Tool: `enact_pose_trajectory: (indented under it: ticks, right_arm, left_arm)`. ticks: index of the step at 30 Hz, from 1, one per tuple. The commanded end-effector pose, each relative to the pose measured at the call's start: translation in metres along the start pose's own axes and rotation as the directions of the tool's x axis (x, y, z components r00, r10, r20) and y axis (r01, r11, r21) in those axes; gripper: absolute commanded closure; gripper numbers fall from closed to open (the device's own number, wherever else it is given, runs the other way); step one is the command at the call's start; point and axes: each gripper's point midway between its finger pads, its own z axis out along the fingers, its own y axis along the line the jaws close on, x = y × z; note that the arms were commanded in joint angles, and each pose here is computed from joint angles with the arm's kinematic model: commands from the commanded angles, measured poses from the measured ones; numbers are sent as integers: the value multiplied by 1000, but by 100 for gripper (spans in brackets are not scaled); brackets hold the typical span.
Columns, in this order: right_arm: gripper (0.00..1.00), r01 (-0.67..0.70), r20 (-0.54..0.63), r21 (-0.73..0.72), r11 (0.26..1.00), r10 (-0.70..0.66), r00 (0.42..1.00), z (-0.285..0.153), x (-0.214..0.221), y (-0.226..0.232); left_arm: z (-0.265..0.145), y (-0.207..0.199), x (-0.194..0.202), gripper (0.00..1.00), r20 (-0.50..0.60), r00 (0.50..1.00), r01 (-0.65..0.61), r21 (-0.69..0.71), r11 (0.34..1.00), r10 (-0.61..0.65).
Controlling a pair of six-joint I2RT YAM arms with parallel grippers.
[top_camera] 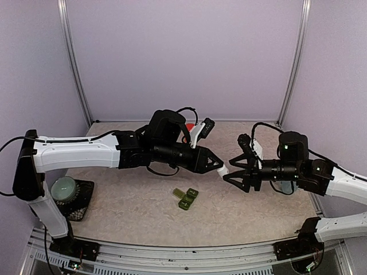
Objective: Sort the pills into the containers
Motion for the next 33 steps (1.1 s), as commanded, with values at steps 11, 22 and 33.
enact_pose_trajectory:
  ticks: [11, 22, 33]
  right_arm:
    - [39, 48, 123, -24, 999, -44, 991, 2, -16, 6]
    - [60, 55, 119, -40, 998, -50, 992, 4, -15, 8]
    - [76, 59, 107, -51, 997, -53, 993, 8, -11, 9]
  left_arm:
    - [-15, -24, -24, 84, 81, 996, 32, 122, 992, -42]
    - [-14, -20, -20, 84, 74, 996, 34, 109, 993, -42]
    - [-15, -23, -21, 84, 72, 997, 33, 120, 992, -42]
